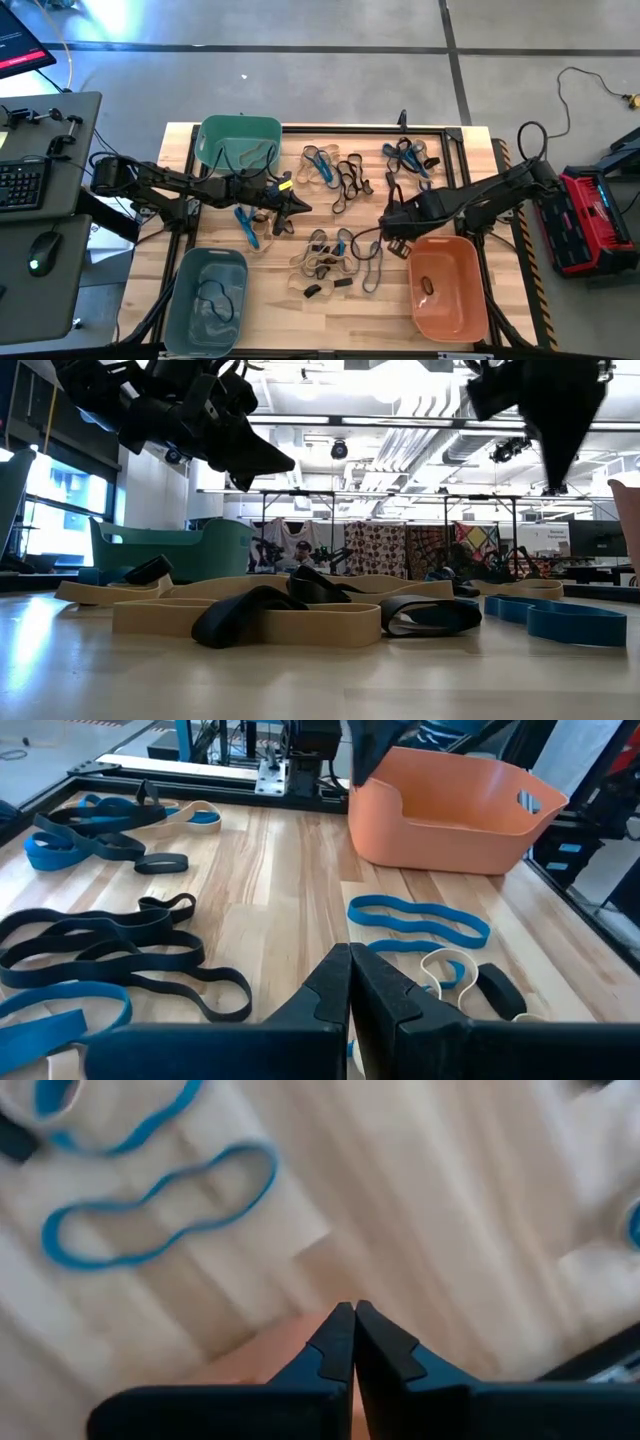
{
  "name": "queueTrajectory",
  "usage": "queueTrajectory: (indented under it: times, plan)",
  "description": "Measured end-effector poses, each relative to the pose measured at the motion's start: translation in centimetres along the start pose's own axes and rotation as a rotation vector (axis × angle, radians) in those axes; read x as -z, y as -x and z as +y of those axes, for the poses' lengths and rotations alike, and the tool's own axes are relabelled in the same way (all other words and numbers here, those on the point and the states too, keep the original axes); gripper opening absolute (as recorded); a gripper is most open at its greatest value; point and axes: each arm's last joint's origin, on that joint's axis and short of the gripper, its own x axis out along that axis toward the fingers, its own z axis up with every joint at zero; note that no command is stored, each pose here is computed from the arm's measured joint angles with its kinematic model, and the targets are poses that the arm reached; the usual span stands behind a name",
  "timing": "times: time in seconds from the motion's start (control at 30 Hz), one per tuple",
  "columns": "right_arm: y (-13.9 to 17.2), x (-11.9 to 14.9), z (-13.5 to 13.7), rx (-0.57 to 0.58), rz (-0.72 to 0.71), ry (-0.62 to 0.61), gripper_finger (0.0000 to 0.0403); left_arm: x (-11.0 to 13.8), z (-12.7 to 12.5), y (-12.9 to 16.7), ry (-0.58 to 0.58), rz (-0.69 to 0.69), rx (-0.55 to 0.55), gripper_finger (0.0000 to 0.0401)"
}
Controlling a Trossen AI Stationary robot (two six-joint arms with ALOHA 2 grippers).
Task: Sort rubber bands into baskets
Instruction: Put the black rubber band into the orange bin
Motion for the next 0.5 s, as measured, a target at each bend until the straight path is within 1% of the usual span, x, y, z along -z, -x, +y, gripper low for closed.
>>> queueTrajectory:
  times: [0.13, 0.23, 0.4, 0.5]
  plan:
    - [-0.5, -1.2, -1.6, 0.089, -0.040, -0.048, 0.0000, 0.8, -0.3, 0.3, 0.005, -0.027, 0.011, 0.0000]
    - [-1.0, -2.7, -3.3, 0.133, -0.074, -0.078, 0.0000, 1.0, -0.3, 0.5, 0.007, -0.076, 0.014, 0.0000]
    - [-2.3, -5.2, -6.6, 0.146, -0.095, -0.109, 0.0002, 1.1, -0.3, 0.6, 0.020, -0.086, 0.013, 0.0000]
    - [-3.3, -6.4, -8.6, 0.149, -0.118, -0.126, 0.0019, 1.1, -0.3, 0.6, 0.020, -0.086, 0.013, 0.0000]
